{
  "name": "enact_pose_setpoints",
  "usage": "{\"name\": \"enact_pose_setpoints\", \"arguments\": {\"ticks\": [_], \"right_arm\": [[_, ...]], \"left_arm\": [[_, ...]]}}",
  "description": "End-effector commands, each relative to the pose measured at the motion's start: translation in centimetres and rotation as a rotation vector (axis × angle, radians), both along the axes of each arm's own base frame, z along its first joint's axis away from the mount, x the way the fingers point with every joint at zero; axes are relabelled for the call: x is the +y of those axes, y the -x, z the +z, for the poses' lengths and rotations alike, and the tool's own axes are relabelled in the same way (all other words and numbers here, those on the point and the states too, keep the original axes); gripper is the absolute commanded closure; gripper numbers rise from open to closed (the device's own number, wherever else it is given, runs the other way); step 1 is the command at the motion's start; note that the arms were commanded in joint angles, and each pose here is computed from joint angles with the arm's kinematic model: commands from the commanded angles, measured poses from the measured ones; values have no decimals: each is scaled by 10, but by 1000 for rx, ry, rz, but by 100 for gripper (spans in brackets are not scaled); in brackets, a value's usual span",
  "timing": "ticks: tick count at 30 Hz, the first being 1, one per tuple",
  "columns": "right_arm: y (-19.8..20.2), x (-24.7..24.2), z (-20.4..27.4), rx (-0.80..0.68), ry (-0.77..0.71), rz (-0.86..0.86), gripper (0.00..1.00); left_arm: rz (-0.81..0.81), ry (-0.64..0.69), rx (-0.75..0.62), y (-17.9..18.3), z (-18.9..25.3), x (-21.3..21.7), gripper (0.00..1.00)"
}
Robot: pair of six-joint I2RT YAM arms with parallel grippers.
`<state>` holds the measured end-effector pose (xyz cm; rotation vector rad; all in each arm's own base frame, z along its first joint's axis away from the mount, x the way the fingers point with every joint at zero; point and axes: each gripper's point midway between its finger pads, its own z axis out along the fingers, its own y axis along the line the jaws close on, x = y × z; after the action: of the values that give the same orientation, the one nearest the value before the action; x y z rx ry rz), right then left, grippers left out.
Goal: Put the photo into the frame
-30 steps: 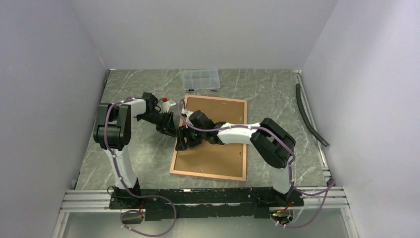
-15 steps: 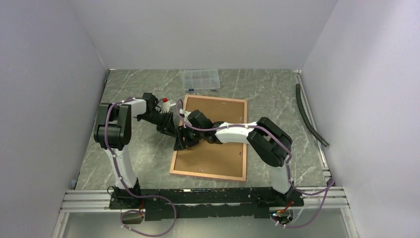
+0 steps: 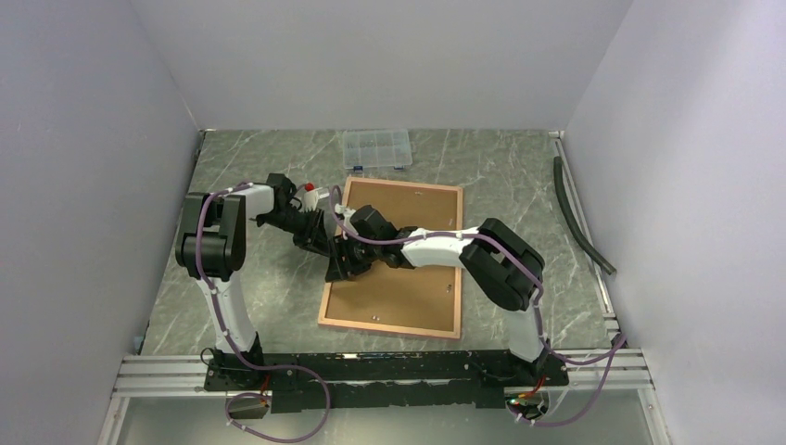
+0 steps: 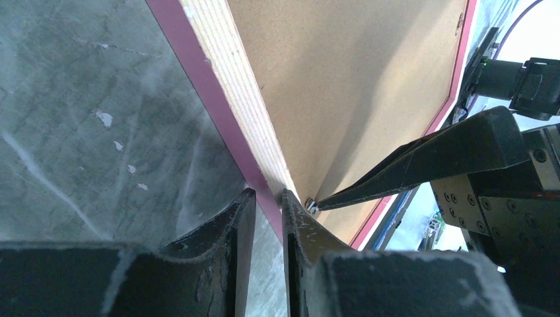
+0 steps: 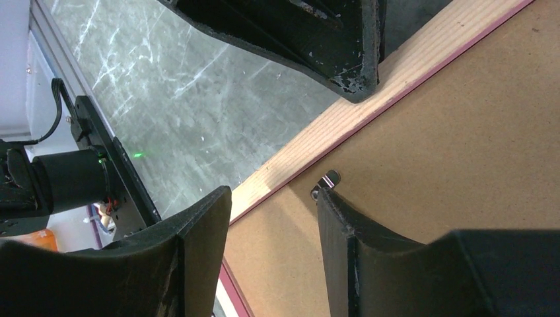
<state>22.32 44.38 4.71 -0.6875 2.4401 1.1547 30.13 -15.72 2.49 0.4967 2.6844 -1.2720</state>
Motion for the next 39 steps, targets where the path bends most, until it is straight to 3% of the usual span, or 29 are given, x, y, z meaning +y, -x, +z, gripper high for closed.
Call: {"name": "enact_pose_setpoints", "arguments": {"ticks": [1, 11, 24, 39], "right_arm": [[-11, 13, 15, -44, -54, 15, 46], [-34, -11, 26, -58, -61, -32, 47], [-12, 2, 12, 31, -81, 44, 48], [-16, 2, -1, 31, -51, 34, 53]], "left_arm": [[-11, -13, -43, -8, 1, -1, 74], [-13, -16, -48, -8, 2, -1, 76], [-10, -21, -48, -8, 1, 0, 78], [-12, -18, -56, -8, 3, 0, 79]]}}
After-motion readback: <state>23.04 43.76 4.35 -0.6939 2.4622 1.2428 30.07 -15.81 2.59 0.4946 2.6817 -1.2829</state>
